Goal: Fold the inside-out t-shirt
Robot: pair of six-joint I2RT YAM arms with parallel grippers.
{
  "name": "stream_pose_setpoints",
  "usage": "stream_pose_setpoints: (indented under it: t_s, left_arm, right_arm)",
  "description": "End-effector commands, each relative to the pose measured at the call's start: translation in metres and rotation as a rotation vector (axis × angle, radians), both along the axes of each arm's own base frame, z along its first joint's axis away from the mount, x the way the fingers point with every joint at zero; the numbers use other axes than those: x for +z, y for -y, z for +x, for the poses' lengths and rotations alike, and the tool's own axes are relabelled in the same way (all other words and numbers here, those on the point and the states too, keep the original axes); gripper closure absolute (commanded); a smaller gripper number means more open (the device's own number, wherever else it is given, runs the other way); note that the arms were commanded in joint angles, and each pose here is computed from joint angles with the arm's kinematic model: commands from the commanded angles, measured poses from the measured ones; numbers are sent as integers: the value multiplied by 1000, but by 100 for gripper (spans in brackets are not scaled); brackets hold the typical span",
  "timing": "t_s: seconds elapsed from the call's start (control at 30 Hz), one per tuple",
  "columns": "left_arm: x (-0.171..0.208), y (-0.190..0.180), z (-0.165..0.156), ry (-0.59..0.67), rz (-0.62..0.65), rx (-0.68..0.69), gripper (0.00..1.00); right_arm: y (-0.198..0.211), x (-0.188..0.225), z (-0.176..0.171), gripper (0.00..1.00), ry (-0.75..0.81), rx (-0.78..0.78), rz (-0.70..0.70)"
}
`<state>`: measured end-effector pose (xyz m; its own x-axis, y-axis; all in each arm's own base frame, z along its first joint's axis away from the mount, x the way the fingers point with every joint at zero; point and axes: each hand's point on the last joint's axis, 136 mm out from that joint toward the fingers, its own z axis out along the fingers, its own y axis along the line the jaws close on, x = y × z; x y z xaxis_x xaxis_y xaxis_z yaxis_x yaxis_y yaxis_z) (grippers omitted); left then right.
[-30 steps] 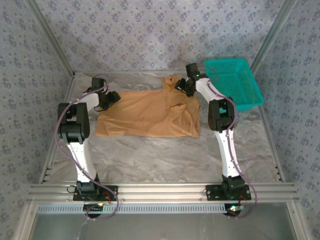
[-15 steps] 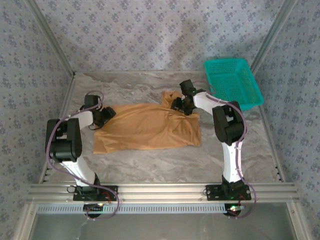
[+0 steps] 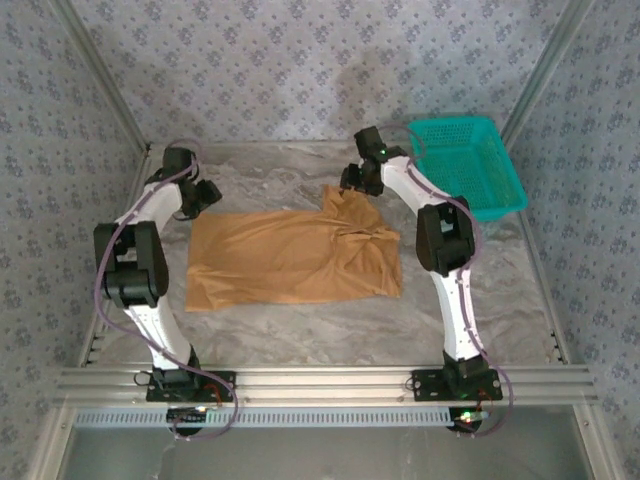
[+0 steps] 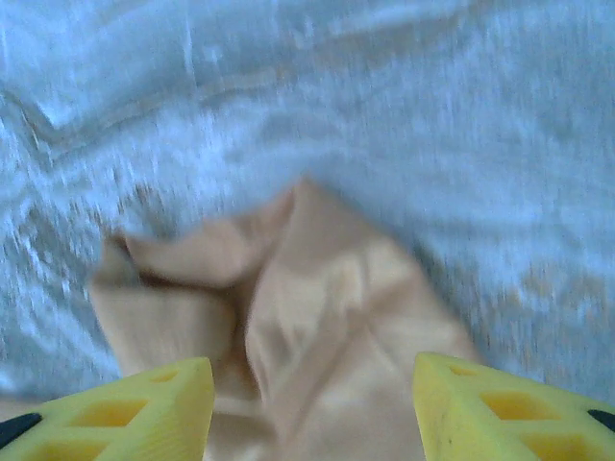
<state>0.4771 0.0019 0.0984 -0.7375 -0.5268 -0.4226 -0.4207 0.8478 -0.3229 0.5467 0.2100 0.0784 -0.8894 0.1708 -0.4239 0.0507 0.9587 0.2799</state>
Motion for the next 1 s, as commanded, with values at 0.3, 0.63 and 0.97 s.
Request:
stream_pose_setpoints:
  t_s: [0.3,0.63,0.97]
  left_arm:
    - [-40,-34,-7,-164,102,11,42]
    - [-65,-34,10,-202,68,5,44]
    - [-78,-28,4,-237,30,9,99]
  right_arm:
    - [-2,-67,33,46,-51,46,-30]
    - [-9,-65,41,71,-19,79,-6]
    - [-13,-39,50,100,22,76,29]
